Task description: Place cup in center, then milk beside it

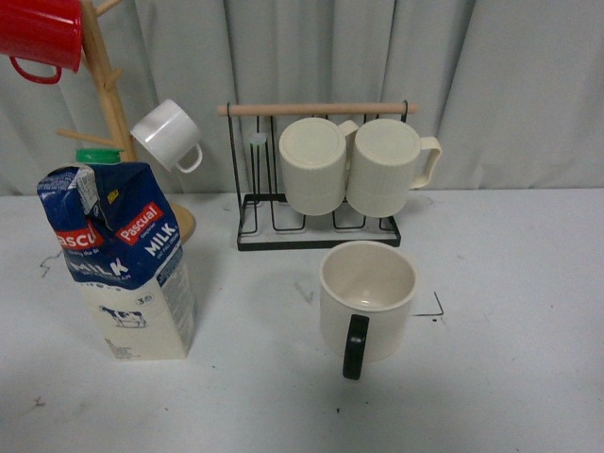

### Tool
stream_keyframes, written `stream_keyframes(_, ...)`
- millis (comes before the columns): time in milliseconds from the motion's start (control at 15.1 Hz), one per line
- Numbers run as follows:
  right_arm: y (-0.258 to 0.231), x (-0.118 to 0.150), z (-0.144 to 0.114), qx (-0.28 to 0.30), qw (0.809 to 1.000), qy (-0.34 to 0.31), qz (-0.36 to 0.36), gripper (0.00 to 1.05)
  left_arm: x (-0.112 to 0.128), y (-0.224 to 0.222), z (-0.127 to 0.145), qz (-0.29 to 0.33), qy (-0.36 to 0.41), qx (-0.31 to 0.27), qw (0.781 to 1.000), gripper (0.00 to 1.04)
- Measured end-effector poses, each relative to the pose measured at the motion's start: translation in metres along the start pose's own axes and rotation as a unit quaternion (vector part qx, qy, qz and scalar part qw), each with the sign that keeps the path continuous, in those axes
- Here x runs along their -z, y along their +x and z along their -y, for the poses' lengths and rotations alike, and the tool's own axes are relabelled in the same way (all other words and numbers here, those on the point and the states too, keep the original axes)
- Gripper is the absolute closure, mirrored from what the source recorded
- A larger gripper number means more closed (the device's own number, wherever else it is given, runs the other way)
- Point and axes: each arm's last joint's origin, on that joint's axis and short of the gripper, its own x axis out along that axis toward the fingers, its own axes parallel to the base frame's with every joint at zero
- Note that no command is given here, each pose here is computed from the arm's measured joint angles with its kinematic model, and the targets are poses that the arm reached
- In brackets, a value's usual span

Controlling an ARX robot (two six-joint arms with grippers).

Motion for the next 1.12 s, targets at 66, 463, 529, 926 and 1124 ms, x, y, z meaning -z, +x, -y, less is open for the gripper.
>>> stream_keyframes(66,-0.003,0.001,-0.001,-0.003,1.0,0.0,0.001,1.03,0.0,0.0,0.0,0.0,0.0,0.0,1.0,0.07)
stream_keyframes(463,-0.019,0.006,-0.001,-0.003,1.0,0.0,0.008,1.03,0.0,0.0,0.0,0.0,0.0,0.0,1.0,0.07)
stream_keyframes(529,-0.021,0.006,0.0,-0.003,1.0,0.0,0.009,1.03,0.0,0.0,0.0,0.0,0.0,0.0,1.0,0.07)
stream_keyframes(926,-0.031,0.006,0.0,-0.003,1.0,0.0,0.011,1.03,0.0,0.0,0.0,0.0,0.0,0.0,1.0,0.07)
stream_keyframes(1124,-0.034,0.006,0.0,-0.003,1.0,0.0,0.011,1.03,0.0,0.0,0.0,0.0,0.0,0.0,1.0,0.07)
